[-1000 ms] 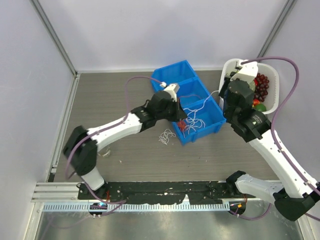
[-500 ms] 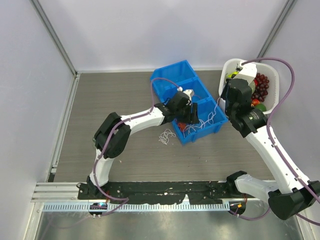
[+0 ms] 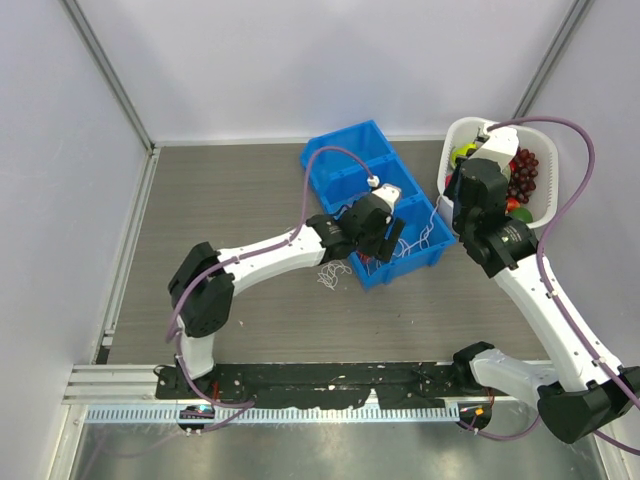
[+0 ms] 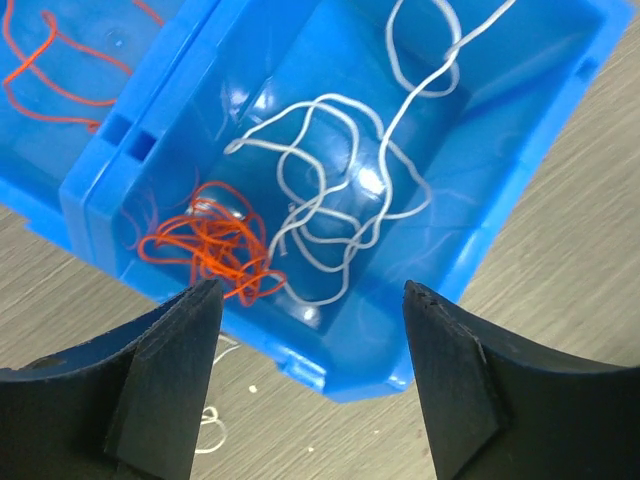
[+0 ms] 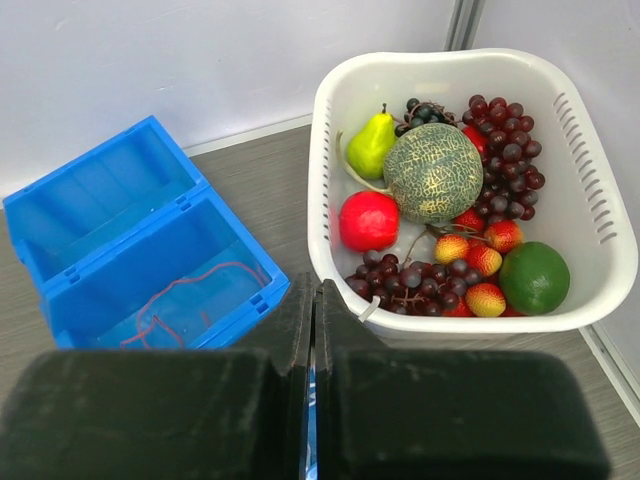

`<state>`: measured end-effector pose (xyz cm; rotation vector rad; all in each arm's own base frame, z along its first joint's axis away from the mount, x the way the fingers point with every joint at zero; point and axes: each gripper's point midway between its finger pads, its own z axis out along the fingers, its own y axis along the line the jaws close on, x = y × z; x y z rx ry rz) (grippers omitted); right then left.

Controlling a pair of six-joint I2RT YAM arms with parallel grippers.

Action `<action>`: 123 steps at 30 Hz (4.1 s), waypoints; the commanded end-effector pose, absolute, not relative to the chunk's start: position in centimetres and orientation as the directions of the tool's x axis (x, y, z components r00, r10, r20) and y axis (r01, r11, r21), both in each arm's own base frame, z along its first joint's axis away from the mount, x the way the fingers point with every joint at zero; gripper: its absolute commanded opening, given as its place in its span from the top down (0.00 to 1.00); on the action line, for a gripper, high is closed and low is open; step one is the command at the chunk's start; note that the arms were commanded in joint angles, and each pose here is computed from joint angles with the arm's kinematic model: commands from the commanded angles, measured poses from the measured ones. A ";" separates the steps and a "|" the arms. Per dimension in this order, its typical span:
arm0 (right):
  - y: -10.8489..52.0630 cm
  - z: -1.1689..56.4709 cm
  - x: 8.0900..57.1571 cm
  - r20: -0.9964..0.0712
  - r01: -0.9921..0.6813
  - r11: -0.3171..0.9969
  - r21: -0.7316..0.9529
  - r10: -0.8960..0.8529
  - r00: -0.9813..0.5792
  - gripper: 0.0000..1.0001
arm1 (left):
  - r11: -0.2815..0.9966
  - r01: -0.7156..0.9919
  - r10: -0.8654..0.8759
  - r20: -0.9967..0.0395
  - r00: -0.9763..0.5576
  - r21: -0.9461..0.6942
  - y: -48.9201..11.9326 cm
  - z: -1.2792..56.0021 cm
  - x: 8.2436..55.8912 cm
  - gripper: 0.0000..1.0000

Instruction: Untangle the cables

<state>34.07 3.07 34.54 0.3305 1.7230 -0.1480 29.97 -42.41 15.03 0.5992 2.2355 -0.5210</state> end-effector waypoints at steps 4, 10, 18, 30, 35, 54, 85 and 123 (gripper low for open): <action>3.4 35.7 34.0 -0.981 0.273 0.954 0.128 0.162 -0.107 0.99 | 0.824 0.563 0.442 -0.698 -0.564 0.066 -40.0 11.4 32.0 0.25; 3.7 35.5 34.1 -0.980 0.258 0.957 0.130 0.164 -0.114 0.99 | 0.811 0.577 0.476 -0.677 -0.562 0.091 -40.9 8.7 32.7 0.32; 4.5 34.6 34.2 -0.975 0.220 0.966 0.138 0.171 -0.138 0.99 | 0.843 0.500 0.459 -0.749 -0.478 0.197 -39.9 11.7 33.7 0.80; 5.2 33.9 34.4 -0.971 0.190 0.971 0.143 0.175 -0.163 0.99 | 0.868 0.496 0.227 -0.893 -0.390 0.004 -36.3 23.4 29.3 1.00; 6.0 33.3 34.8 -0.965 0.165 0.976 0.142 0.174 -0.195 0.99 | 0.891 0.452 0.178 -0.898 -0.403 -0.026 -32.5 24.7 27.5 1.00; 9.5 20.8 35.4 -0.838 0.113 0.987 0.110 0.153 -0.524 0.30 | 0.957 0.279 0.113 -0.787 -0.606 -0.077 -23.8 14.2 22.2 1.00; 27.8 10.0 29.8 -0.630 0.124 0.857 0.501 0.459 -0.627 0.57 | 0.881 0.297 -0.163 -0.827 -0.538 -0.367 -20.6 16.7 18.9 0.22; 31.3 6.6 30.6 -0.742 -0.112 0.985 0.133 0.024 -0.671 0.65 | 0.865 0.371 -0.119 -0.855 -0.504 -0.339 -22.3 19.8 19.4 0.16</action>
